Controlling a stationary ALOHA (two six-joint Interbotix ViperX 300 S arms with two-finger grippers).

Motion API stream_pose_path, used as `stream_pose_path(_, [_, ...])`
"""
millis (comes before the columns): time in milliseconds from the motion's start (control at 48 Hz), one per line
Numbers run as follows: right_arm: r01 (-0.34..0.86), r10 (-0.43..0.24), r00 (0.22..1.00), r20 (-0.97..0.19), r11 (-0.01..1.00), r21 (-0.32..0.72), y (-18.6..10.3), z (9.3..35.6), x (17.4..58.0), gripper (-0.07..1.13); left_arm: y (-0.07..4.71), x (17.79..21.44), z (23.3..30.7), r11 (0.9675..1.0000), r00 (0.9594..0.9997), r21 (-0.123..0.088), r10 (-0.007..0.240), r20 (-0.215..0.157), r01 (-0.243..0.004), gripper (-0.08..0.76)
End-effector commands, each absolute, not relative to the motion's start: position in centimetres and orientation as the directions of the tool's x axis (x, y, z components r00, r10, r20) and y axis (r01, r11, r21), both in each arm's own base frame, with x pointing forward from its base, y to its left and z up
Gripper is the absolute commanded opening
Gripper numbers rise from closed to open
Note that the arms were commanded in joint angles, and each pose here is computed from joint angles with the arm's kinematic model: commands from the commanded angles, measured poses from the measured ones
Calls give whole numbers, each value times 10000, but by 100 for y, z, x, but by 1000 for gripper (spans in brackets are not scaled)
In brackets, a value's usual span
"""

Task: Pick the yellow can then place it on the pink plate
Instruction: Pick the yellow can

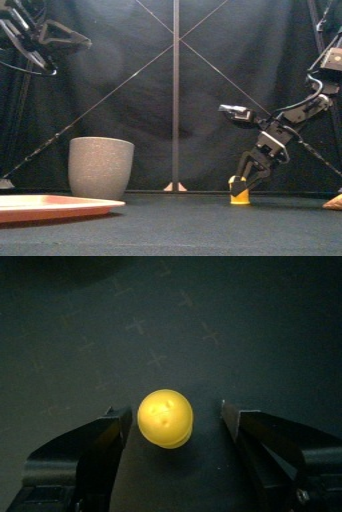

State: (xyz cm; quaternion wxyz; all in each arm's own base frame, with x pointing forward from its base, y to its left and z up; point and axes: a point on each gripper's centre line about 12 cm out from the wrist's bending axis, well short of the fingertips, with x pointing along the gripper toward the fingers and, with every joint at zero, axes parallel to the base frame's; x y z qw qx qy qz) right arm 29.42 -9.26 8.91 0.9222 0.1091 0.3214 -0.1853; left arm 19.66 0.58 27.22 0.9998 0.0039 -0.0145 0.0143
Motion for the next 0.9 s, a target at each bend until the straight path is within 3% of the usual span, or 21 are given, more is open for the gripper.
stream_pose_path(21, [4187,-2826,7389,-6118,9038,882,-951,964,2955,1012,67,1981,2774,9994,9984,104,324,460,-330,10])
stream_pose_path(896, [4147,-2766,7360,-6179,9056,886,-943,929,3007,663,78,1972,2741,9992,9985,104,386,399,-390,10])
